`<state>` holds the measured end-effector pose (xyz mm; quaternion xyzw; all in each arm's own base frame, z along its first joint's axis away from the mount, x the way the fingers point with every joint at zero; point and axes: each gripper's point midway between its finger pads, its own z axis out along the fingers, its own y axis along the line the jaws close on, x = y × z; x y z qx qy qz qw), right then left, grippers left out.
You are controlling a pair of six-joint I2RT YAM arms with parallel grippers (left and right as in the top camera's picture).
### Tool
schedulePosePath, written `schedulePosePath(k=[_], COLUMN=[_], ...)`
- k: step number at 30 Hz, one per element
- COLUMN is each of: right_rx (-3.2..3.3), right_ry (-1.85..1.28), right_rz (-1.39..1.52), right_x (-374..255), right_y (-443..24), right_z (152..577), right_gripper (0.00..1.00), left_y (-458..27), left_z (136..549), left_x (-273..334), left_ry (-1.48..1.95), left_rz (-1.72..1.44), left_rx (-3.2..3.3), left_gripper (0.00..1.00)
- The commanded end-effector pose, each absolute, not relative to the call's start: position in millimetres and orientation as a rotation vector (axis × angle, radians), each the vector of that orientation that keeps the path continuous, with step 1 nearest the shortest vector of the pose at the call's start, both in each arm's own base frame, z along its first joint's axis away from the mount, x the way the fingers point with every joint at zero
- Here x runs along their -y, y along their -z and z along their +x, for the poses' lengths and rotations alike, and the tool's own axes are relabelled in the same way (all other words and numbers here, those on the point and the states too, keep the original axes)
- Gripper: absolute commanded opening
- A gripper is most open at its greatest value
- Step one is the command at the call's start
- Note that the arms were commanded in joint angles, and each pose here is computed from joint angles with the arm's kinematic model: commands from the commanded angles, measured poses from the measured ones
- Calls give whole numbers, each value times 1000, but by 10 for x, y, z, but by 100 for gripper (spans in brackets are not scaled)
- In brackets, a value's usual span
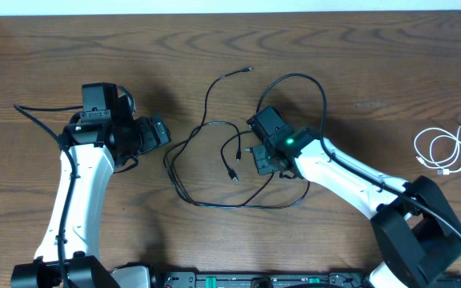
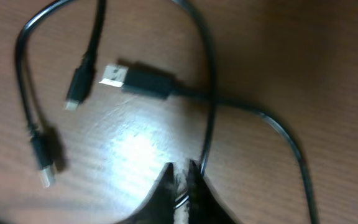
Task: Untangle cables
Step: 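Move the right gripper leftward over the black cable in the center, then grasp a black cable strand near its plug with the right gripper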
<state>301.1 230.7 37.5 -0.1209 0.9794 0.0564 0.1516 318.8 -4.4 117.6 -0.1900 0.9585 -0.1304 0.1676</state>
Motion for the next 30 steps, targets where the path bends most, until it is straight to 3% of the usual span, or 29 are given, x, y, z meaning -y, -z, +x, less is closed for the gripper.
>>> schedulePosePath(k=[1, 3, 6, 8, 10, 23, 30], right_rx=[-2823, -2850, -2891, -2904, -2902, -2648, -2681], right_ry=[-27, -15, -14, -10, -23, -269, -246], right_rz=[-257, -258, -269, -273, -269, -243, -254], right_x=[-2158, -2149, -2164, -2170, -2181, -2684, -2723], right_y=[-200, -95, 69, 148, 145, 21, 566], right_z=[3056, 3032, 2990, 2984, 2997, 3538, 3558], right_gripper=[29, 41, 41, 29, 1, 1, 6], left_y=[-1144, -1144, -1144, -1144, -1144, -1144, -1144], left_z=[3175, 3175, 3175, 3175, 3175, 3175, 3175], left_x=[27, 27, 27, 27, 27, 27, 27], left_ry=[361, 361, 361, 361, 361, 361, 361], left_rz=[-552, -552, -552, -552, -552, -552, -552], left_rx=[-2736, -2736, -2736, -2736, -2736, -2736, -2736], left_gripper=[98, 98, 98, 98, 98, 98, 98])
